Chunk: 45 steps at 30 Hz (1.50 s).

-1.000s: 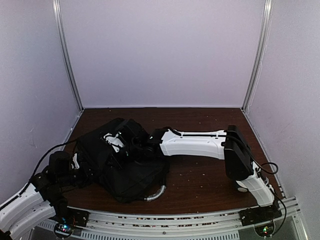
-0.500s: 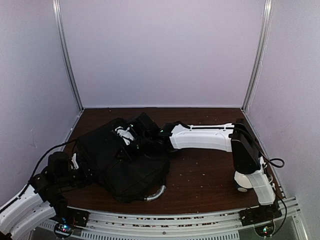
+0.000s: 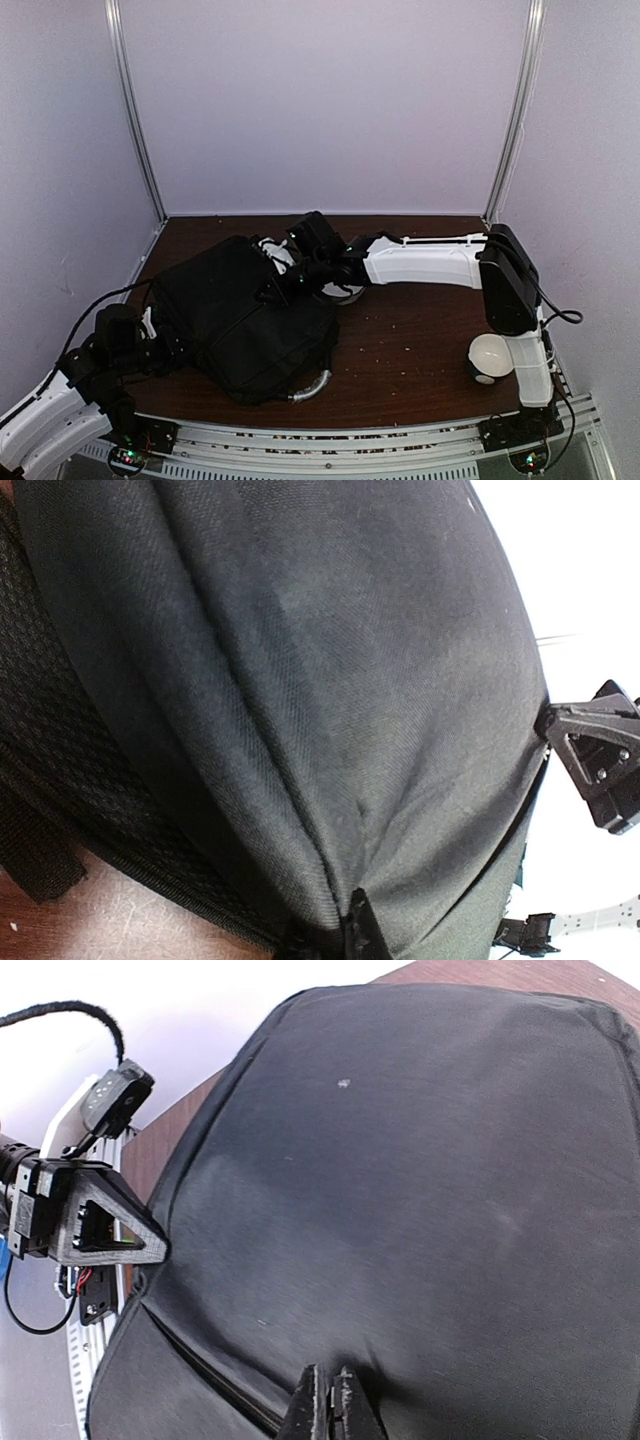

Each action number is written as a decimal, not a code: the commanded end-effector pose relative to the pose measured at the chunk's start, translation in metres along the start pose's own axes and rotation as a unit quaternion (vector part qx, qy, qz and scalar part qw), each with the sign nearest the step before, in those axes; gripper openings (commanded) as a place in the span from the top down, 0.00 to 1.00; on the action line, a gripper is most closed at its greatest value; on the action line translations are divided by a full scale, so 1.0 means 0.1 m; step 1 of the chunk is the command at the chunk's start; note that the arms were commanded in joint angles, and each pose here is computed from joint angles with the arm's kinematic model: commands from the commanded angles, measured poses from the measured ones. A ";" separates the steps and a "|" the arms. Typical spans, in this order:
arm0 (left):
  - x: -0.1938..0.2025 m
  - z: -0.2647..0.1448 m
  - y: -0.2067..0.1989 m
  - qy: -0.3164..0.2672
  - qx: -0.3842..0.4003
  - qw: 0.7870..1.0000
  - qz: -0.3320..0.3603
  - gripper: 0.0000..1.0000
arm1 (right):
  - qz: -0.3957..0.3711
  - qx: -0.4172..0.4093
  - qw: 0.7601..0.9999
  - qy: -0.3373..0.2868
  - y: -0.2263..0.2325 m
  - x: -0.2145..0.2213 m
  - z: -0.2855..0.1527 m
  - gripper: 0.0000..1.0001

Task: Pack the student bag
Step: Zip the student bag into the second largest pocket of the bag, then reset both arms

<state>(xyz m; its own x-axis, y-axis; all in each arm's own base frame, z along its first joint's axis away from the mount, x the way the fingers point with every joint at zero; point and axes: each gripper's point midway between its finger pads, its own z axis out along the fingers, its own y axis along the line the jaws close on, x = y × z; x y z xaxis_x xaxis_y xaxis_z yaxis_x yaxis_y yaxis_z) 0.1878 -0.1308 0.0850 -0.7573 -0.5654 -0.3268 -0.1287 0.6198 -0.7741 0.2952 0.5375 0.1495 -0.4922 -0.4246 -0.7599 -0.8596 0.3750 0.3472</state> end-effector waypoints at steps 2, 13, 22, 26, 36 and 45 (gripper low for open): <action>-0.02 -0.04 0.26 -0.011 -0.065 0.998 0.010 1.00 | -0.006 0.075 0.995 -0.065 -0.59 -0.35 -0.42 1.00; -0.03 -0.03 0.24 -0.012 -0.067 0.998 0.014 1.00 | 0.012 0.103 0.992 -0.071 -0.96 -0.26 -0.61 1.00; -0.07 -0.03 0.19 -0.013 -0.067 0.997 0.021 1.00 | 0.018 0.107 0.992 -0.070 -1.06 -0.22 -0.61 1.00; -0.09 0.00 0.12 -0.011 -0.053 0.998 0.031 1.00 | 0.014 0.080 0.994 -0.071 -0.95 -0.26 -0.61 0.93; -0.52 -0.30 -0.17 -0.053 -0.122 0.983 0.130 0.55 | -0.005 0.081 0.992 -0.093 -0.87 -0.71 -1.24 0.60; -1.16 -0.77 -0.64 -0.121 -0.208 0.936 0.255 0.28 | 0.005 0.154 0.981 -0.117 -1.30 -0.66 -2.24 0.59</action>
<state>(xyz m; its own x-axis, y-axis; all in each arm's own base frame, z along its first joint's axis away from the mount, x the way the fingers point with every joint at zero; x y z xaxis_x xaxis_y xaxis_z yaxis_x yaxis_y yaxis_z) 0.2222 -0.0879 0.1809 -0.6830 -0.3578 -0.6368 -0.0769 0.9022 -0.4244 0.4068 0.3783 0.2709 -0.4262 -0.2149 -0.8788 -0.7843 0.5719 0.2405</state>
